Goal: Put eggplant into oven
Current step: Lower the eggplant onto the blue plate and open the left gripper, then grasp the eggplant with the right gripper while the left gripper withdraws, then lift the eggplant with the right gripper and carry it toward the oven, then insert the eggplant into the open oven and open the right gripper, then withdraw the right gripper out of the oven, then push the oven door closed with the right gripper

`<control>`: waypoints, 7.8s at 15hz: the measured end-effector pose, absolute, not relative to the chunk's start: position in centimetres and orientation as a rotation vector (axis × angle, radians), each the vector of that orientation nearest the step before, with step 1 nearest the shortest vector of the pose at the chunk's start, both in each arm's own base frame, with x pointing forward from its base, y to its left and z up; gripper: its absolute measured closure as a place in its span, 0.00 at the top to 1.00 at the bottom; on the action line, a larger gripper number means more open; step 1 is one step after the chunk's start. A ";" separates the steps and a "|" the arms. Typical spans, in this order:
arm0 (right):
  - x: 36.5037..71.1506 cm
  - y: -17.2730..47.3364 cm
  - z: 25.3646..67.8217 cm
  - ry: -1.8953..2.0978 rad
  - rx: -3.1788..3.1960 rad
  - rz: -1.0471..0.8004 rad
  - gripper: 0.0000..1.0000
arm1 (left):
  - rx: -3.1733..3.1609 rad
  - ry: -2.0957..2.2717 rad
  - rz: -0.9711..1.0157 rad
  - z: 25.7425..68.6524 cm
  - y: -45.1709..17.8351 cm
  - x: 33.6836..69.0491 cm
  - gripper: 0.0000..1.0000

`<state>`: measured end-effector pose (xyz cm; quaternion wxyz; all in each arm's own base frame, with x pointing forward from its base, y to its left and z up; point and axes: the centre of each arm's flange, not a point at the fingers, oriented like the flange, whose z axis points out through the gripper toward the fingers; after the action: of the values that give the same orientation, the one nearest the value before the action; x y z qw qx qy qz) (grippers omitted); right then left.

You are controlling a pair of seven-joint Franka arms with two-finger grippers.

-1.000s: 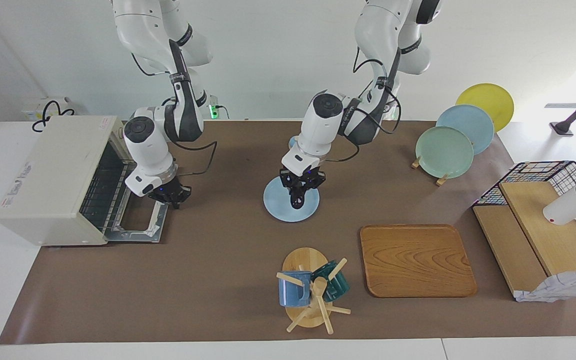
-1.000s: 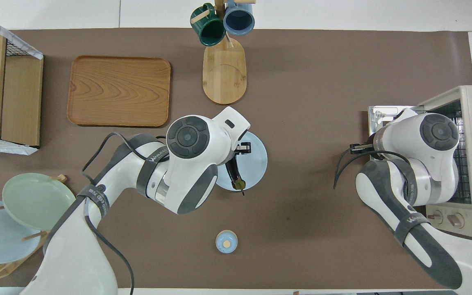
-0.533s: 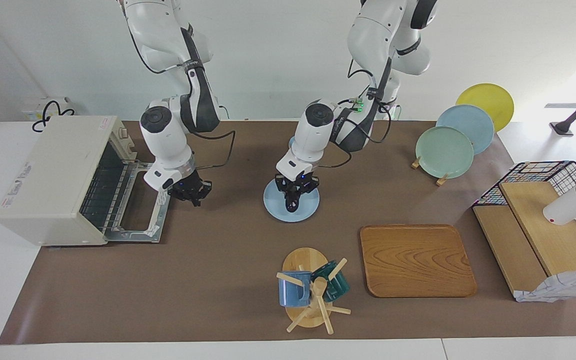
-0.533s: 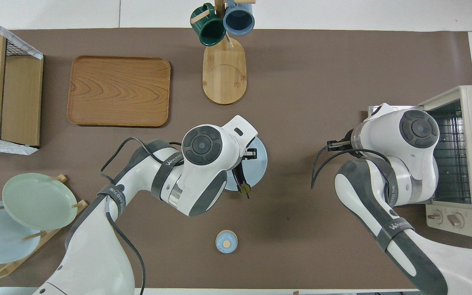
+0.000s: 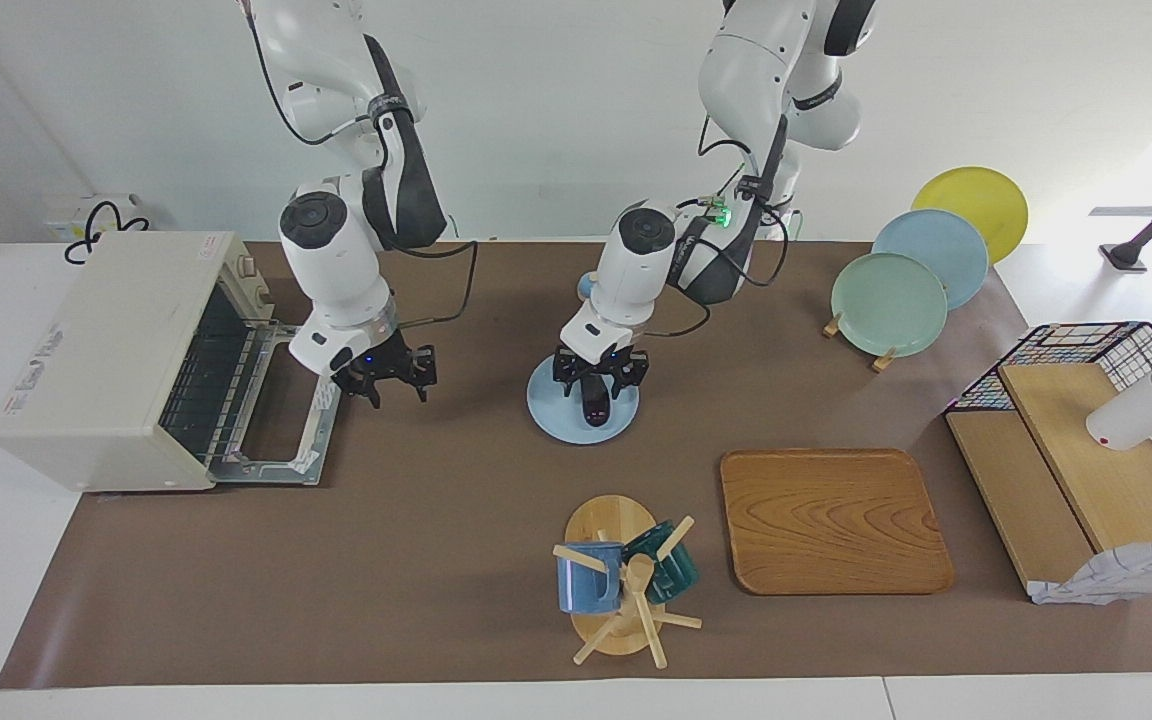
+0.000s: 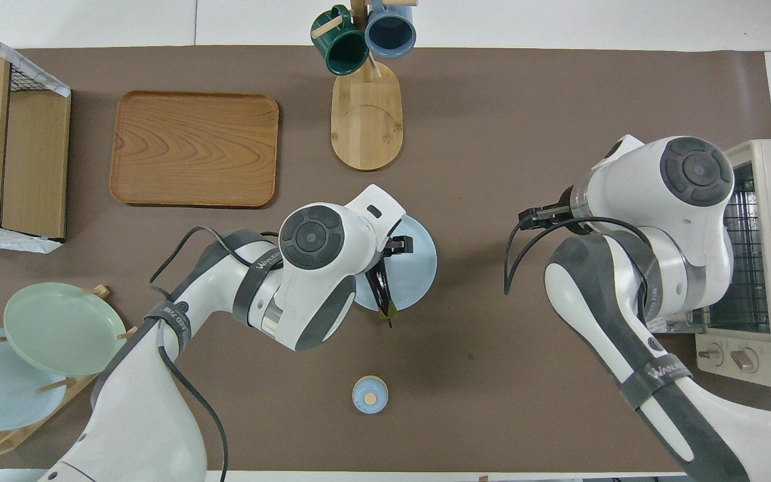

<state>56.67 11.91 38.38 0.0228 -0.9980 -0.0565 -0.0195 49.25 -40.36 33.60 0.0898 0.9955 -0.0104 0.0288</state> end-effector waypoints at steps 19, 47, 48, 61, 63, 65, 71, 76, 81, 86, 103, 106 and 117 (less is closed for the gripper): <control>49.3 50.4 35.8 -0.090 -3.160 -0.166 1.00 | 3.081 -0.087 -0.031 56.4 -10.3 57.5 1.00; 49.9 46.0 37.6 -0.222 -3.347 -0.142 0.03 | 3.099 -0.123 -0.083 57.1 -10.7 54.1 1.00; 51.1 44.7 38.9 -0.211 -3.359 -0.126 0.03 | 3.099 -0.123 -0.080 57.2 -10.7 54.1 1.00; 55.3 16.2 42.8 -0.156 -3.498 0.207 0.03 | 3.100 -0.123 -0.077 57.3 -10.7 54.1 1.00; 54.3 11.4 43.6 -0.133 -3.480 0.220 0.03 | 3.100 -0.123 -0.074 57.4 -10.7 54.1 1.00; 53.8 6.1 43.5 -0.123 -3.454 0.201 0.03 | 3.100 -0.123 -0.070 57.6 -10.7 54.0 1.00; 52.9 -1.9 40.1 -0.198 -3.408 0.167 0.03 | 3.100 -0.123 -0.067 57.7 -10.7 53.9 1.00; 51.5 -5.0 38.1 -0.214 -3.382 0.127 0.03 | 3.100 -0.124 -0.067 57.7 -10.7 53.9 1.00; 50.7 -4.6 38.2 -0.193 -3.359 0.111 0.10 | 3.100 -0.123 -0.067 57.7 -10.6 53.9 1.00; 50.7 -4.3 38.3 -0.163 -3.332 0.109 0.24 | 3.100 -0.116 -0.066 57.7 -10.4 54.0 1.00; 54.7 7.3 30.7 -0.160 -3.269 0.069 0.01 | 3.101 -0.102 -0.065 57.7 -9.9 54.1 1.00; 54.4 6.9 30.1 -0.196 -3.293 0.087 0.01 | 3.101 -0.102 -0.065 57.7 -9.9 54.1 1.00; 53.9 4.9 29.2 -0.299 -3.366 0.102 0.01 | 3.101 -0.102 -0.065 57.7 -9.9 54.1 1.00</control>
<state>53.86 4.93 29.19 -0.1196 -0.9885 -0.0878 0.0299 54.05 -9.92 57.73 0.0193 0.9991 -0.0328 -0.0211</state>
